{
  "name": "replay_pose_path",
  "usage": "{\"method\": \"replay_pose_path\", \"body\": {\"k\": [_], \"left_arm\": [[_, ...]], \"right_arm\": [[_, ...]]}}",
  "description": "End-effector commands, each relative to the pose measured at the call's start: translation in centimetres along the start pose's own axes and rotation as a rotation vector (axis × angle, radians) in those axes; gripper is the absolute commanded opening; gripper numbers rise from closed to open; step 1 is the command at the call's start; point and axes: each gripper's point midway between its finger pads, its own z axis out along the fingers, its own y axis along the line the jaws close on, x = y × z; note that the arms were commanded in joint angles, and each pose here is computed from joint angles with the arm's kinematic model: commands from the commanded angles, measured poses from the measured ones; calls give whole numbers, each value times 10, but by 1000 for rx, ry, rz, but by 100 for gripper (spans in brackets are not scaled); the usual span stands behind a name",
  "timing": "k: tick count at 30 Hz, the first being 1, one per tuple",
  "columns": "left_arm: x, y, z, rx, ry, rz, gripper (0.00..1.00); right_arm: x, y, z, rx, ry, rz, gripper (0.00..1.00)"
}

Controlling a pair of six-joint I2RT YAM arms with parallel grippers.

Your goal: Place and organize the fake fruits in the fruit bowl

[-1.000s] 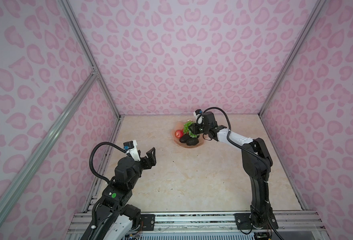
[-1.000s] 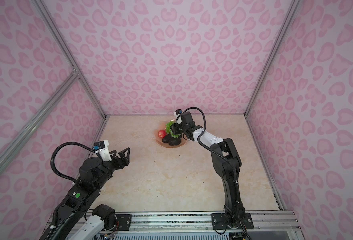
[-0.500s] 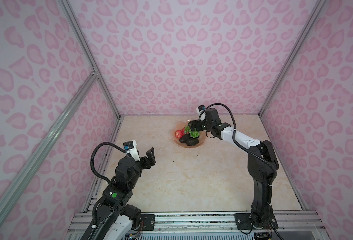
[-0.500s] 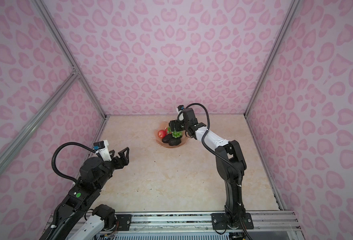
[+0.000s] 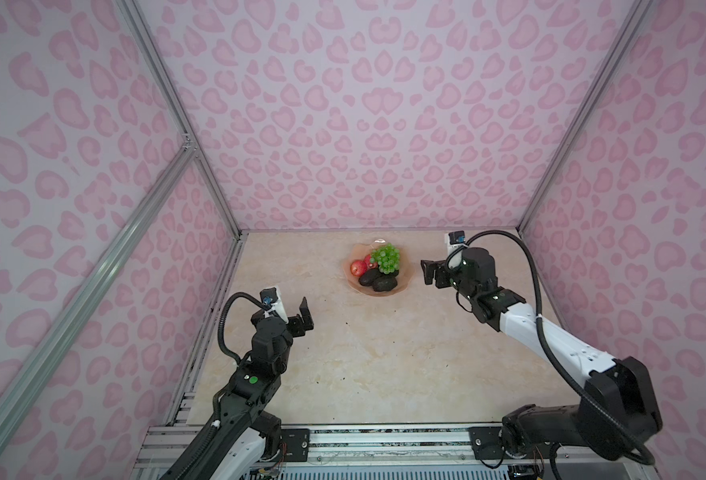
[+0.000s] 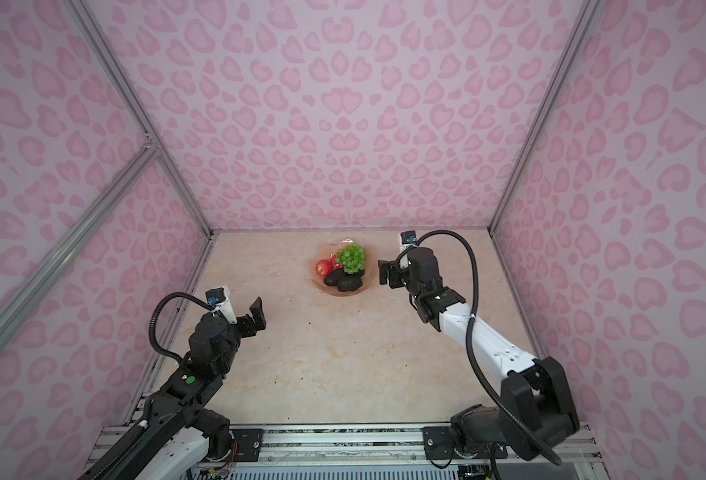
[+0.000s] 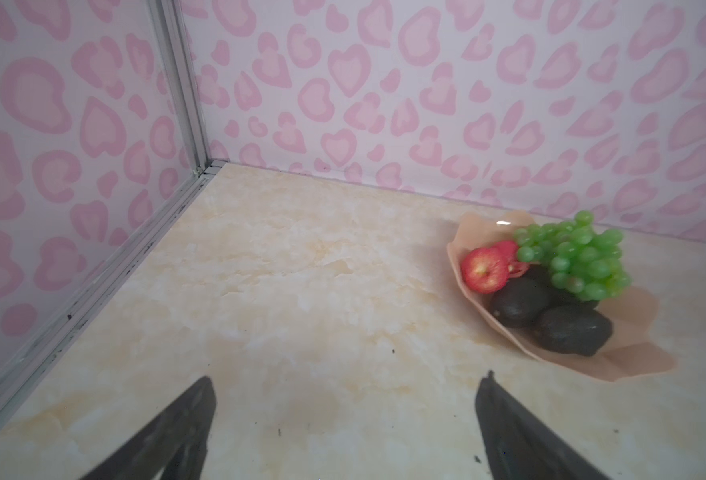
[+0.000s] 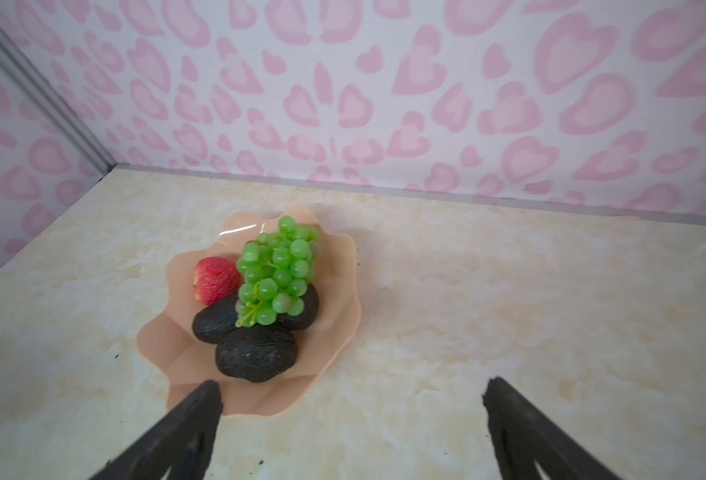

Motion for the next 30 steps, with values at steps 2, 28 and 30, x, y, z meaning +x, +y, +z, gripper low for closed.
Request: {"method": "replay_pose_path", "body": {"k": [2,28,30], "left_arm": [[-30,21,12,-124,-177,51,97],[31,61,106,-76,-35,35,98],[32,61,107,-78,-29,36,98]], "right_arm": [[10,-85,-32,324,-84,33,99],[108,-147,-5,337,-163,-38,99],[113,-141,0,326,-151,-69,99]]}}
